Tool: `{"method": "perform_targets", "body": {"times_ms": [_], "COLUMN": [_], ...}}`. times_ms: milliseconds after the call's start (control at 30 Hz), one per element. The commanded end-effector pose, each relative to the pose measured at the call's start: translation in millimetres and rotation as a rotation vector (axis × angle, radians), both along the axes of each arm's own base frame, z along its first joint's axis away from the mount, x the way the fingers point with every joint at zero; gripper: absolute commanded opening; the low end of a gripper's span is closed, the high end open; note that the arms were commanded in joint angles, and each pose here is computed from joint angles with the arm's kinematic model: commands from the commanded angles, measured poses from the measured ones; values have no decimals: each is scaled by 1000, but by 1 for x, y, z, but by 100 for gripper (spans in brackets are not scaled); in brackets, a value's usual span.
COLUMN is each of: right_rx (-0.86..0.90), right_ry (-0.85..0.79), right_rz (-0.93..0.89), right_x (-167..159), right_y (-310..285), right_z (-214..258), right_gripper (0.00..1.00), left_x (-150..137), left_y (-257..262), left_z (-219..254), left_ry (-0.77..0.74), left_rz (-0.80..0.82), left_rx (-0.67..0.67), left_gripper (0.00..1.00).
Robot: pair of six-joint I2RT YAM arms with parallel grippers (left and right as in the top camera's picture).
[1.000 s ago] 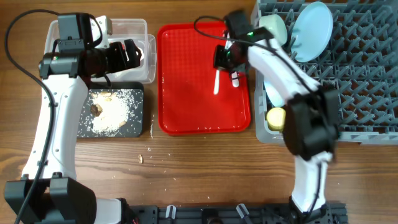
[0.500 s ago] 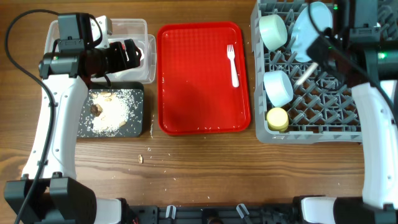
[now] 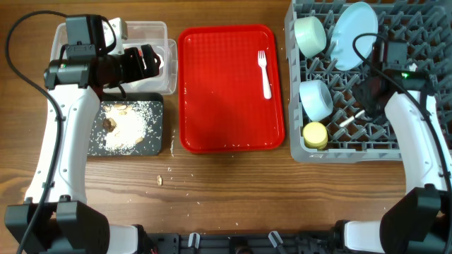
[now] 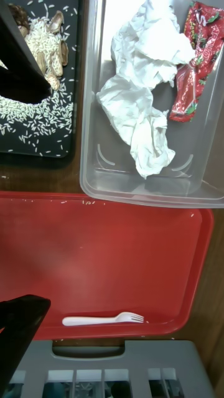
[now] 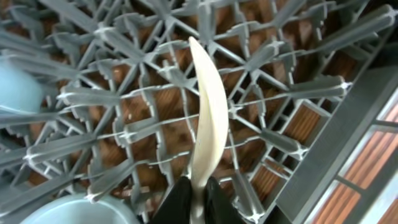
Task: Sort waste into correct bins and load items into the dishwasher rack
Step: 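Carry the spoon to the rack and release it with the right gripper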
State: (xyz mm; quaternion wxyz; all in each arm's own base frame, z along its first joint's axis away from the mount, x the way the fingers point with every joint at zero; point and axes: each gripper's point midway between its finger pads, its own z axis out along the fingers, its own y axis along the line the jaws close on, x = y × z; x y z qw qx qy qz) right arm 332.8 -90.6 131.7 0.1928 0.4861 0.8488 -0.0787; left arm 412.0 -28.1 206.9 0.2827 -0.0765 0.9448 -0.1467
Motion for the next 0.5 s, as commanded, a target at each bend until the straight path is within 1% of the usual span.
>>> {"method": "perform_targets", "body": {"times_ms": [0, 33, 100, 133, 167, 200, 267, 367, 400, 433, 467], "right_rx": [29, 49, 100, 116, 136, 151, 172, 158, 136, 114, 99], "right_ry": [-11, -21, -57, -74, -99, -127, -166, -212, -233, -254, -271], "right_rz": [97, 174, 311, 350, 402, 460, 546, 708, 785, 860, 913], "right_x": [9, 15, 28, 32, 38, 45, 52, 62, 65, 68, 70], "right_y": [8, 15, 31, 36, 43, 51, 65, 96, 113, 131, 145], "right_z": [-1, 0, 8, 12, 20, 30, 48, 80, 94, 104, 112], "right_gripper": [22, 22, 28, 31, 36, 46, 51, 53, 55, 59, 66], "left_x": [3, 3, 3, 3, 3, 3, 3, 3, 3, 3, 3], "left_y": [0, 0, 0, 0, 0, 0, 0, 0, 0, 0, 0], "left_z": [7, 7, 7, 7, 7, 7, 7, 7, 7, 7, 7], "left_ry": [-22, -22, -22, -22, -22, -22, -22, -22, -22, -22, -22], "left_rz": [-7, -7, -7, -7, -7, -7, -7, -7, -7, -7, -7], "left_rx": [10, 10, 10, 10, 10, 10, 10, 10, 10, 10, 10], "left_gripper": [100, 100, 100, 100, 100, 100, 100, 100, 100, 100, 100]}}
